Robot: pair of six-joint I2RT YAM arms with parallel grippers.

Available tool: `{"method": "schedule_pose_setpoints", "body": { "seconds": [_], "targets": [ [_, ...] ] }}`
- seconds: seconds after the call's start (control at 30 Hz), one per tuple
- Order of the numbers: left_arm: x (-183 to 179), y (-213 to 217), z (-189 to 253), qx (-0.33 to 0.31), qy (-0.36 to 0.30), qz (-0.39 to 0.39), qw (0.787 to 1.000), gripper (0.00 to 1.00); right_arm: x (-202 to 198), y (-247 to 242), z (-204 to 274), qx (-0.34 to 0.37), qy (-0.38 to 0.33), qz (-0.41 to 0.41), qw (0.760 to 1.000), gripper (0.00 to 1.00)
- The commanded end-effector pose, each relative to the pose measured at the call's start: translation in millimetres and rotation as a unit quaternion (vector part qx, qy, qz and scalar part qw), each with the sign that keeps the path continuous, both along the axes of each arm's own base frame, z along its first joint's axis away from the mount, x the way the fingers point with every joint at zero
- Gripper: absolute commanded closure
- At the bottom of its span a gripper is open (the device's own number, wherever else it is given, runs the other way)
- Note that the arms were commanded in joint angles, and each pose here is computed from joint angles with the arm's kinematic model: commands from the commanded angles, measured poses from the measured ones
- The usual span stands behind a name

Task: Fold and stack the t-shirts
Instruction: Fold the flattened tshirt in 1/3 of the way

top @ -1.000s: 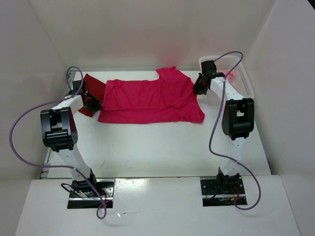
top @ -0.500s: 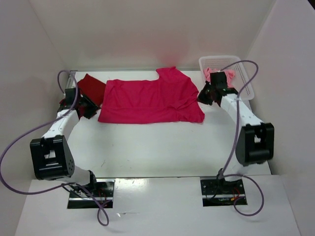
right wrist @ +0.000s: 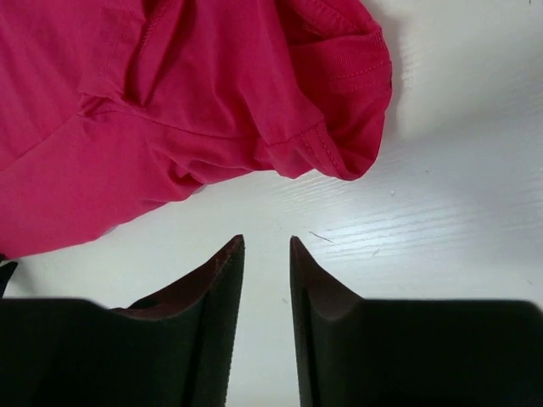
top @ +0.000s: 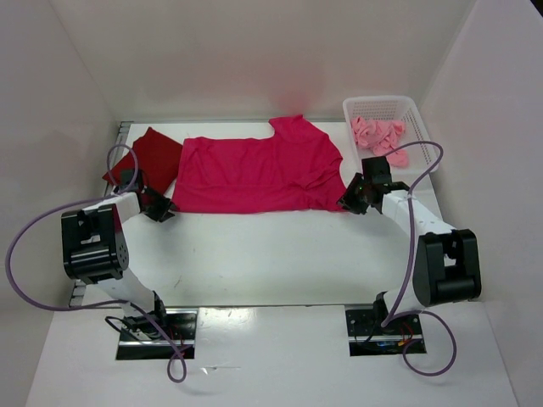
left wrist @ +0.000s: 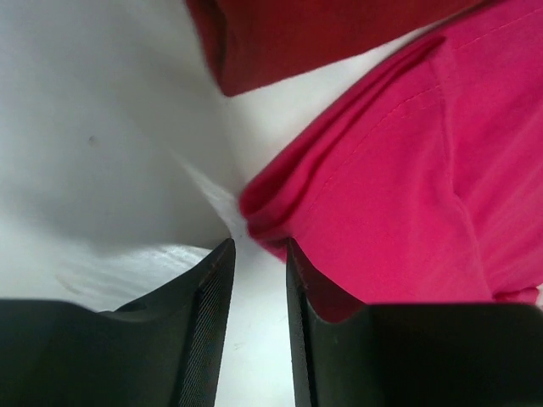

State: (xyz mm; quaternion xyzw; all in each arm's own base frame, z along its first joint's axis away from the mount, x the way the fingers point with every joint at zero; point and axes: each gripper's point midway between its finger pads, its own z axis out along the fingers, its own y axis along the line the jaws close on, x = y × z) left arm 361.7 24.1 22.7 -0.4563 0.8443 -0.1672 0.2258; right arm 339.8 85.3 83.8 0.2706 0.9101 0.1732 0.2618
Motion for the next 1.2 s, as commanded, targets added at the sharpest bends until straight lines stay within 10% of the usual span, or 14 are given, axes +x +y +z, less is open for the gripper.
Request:
{"method": "schedule_pose_setpoints", "body": {
  "seconds": [0.0,0.23,0.4,0.77,0.93,1.17],
  "targets": [
    [15,2,2,-0.01,-0.022,0.013,1.0,0.62,12,-5,9,-0.006,-0.037,-0.011,0.999,0.66],
    [28,5,-3,-0.009,-0.035,0.016,0.999,0.7,13,-33,-15,-0.03,-0.004,-0.057,0.998,0.53],
    [28,5,-5,-0.004,-0.031,0.008,0.999,0.94,14,-38,-31,-0.034,0.016,-0.068,0.997,0.53],
    [25,8,-11,0.006,-0.02,0.005,1.0,1.0,28,-38,-59,-0.036,0.038,-0.073,0.996,0.53],
    [26,10,-8,0.011,-0.024,0.007,1.0,1.0,40,-49,-64,-0.059,0.032,-0.095,0.993,0.61],
    [24,12,-2,0.024,-0.029,-0.001,0.999,1.0,41,-54,-56,-0.067,0.027,-0.113,0.991,0.99]
  ]
}}
